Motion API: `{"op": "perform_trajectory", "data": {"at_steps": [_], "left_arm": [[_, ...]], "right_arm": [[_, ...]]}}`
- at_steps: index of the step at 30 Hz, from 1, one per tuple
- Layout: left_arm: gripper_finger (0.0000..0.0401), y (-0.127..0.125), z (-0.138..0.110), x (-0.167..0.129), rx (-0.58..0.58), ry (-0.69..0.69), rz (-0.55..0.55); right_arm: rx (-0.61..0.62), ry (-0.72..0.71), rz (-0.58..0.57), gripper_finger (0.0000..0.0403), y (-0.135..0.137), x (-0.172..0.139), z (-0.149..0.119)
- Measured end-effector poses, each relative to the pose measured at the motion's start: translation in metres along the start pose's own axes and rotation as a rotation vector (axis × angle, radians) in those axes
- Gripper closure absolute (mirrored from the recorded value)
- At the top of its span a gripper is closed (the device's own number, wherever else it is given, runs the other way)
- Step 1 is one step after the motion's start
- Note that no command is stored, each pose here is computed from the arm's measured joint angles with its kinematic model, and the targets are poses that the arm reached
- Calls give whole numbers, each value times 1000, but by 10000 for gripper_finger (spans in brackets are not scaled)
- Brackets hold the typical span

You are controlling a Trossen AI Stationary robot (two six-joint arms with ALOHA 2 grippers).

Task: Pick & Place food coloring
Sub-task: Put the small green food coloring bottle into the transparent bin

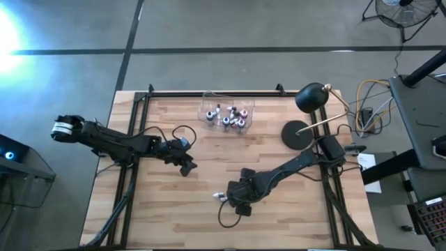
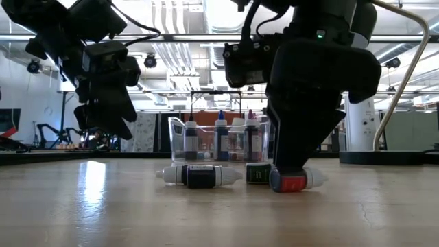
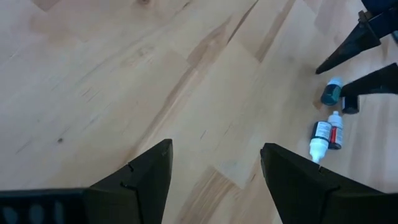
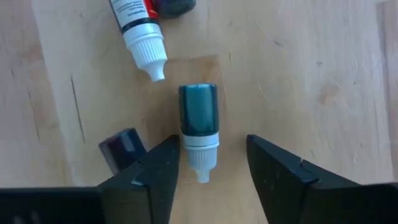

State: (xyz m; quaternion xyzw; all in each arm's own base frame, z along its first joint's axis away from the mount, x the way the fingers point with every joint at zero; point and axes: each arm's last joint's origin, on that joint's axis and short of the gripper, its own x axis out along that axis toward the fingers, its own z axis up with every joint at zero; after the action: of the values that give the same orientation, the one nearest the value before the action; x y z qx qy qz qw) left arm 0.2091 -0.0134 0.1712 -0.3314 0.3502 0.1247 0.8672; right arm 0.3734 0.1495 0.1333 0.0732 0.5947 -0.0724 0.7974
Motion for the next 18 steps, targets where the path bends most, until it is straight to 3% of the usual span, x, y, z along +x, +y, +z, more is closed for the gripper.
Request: {"op": "perform_trajectory", "data": {"at_steps": [8,13,18], "left_arm": [[183,0,0,0,17,10,-9],[183,0,0,0,17,10,-9],[183,0,0,0,16,9,-9]], "right_arm": [[9,-11,7,287,2,1,7],[87,-14,11,341,-8,-3,16],[170,-151,-74,350,-39,-43,36]]}}
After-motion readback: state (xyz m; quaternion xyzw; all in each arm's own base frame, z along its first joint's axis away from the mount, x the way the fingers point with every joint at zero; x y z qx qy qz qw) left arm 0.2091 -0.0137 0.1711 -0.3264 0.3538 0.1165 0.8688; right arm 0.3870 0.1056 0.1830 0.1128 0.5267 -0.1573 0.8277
